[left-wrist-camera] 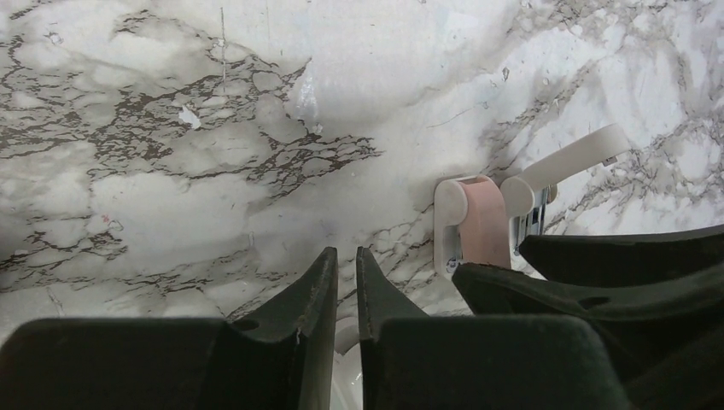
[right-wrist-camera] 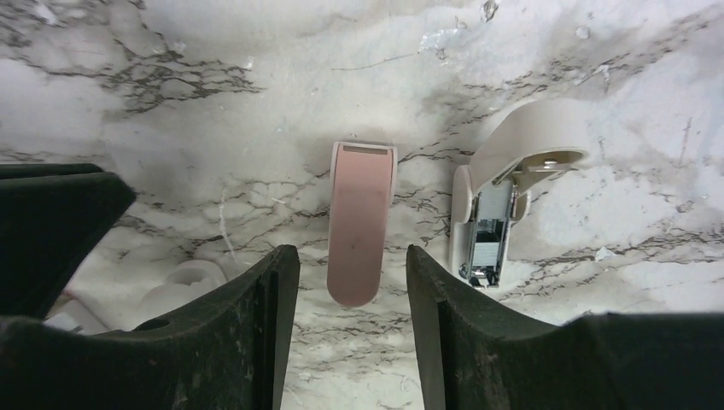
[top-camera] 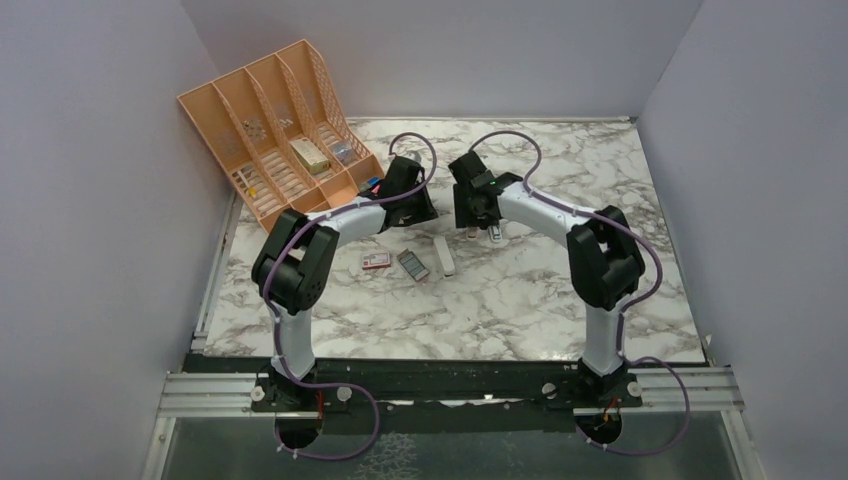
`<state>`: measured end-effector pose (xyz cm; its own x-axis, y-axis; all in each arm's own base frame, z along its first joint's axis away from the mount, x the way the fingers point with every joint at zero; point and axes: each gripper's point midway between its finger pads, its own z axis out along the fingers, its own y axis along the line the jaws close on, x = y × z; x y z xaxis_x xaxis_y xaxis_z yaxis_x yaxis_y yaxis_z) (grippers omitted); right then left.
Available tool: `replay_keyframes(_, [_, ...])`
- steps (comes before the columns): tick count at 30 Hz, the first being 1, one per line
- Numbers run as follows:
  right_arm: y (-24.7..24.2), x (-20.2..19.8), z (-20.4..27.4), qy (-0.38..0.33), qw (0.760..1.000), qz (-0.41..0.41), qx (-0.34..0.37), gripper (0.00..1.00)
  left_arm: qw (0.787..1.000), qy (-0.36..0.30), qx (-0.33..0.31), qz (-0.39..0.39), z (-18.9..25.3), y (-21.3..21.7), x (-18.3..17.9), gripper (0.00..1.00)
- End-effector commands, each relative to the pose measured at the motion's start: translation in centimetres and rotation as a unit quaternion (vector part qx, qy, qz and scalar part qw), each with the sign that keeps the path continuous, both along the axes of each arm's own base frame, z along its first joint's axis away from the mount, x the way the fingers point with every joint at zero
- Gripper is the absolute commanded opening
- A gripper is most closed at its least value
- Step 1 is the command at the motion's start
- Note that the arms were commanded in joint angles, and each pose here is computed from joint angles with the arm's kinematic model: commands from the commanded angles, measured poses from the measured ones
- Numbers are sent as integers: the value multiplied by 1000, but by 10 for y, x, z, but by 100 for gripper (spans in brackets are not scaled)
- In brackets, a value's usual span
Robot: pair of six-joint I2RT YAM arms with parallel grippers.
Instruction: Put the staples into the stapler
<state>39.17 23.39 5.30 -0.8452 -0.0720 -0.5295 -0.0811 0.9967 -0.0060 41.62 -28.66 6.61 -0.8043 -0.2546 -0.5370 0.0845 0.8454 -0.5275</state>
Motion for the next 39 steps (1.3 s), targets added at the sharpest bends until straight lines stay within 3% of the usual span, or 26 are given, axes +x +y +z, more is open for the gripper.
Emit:
replay_keyframes(1, [-7,12,54,-56,998,-4,25,55,998,-53,-34,-18,47,-9,11,18])
replay_keyframes(10, [-56,42,74,-91,995,-26,5,57,996,-72,-50,-16,74,-8,7,34])
replay_keyframes(20, [-53,69,53,-77,996,55,-7,63,995,-77,-60,-21,84,-7,-1,42])
replay_keyframes(30, [-55,74,30,-50,997,64,-14,50,995,-63,-68,-32,77,-12,-3,43])
replay_keyframes(36, [-58,75,22,-39,997,65,-19,49,995,-60,-74,-41,78,-17,-6,43])
replay_keyframes(39, [-57,73,22,-36,997,68,-15,41,994,-57,-79,-50,78,-22,-8,44])
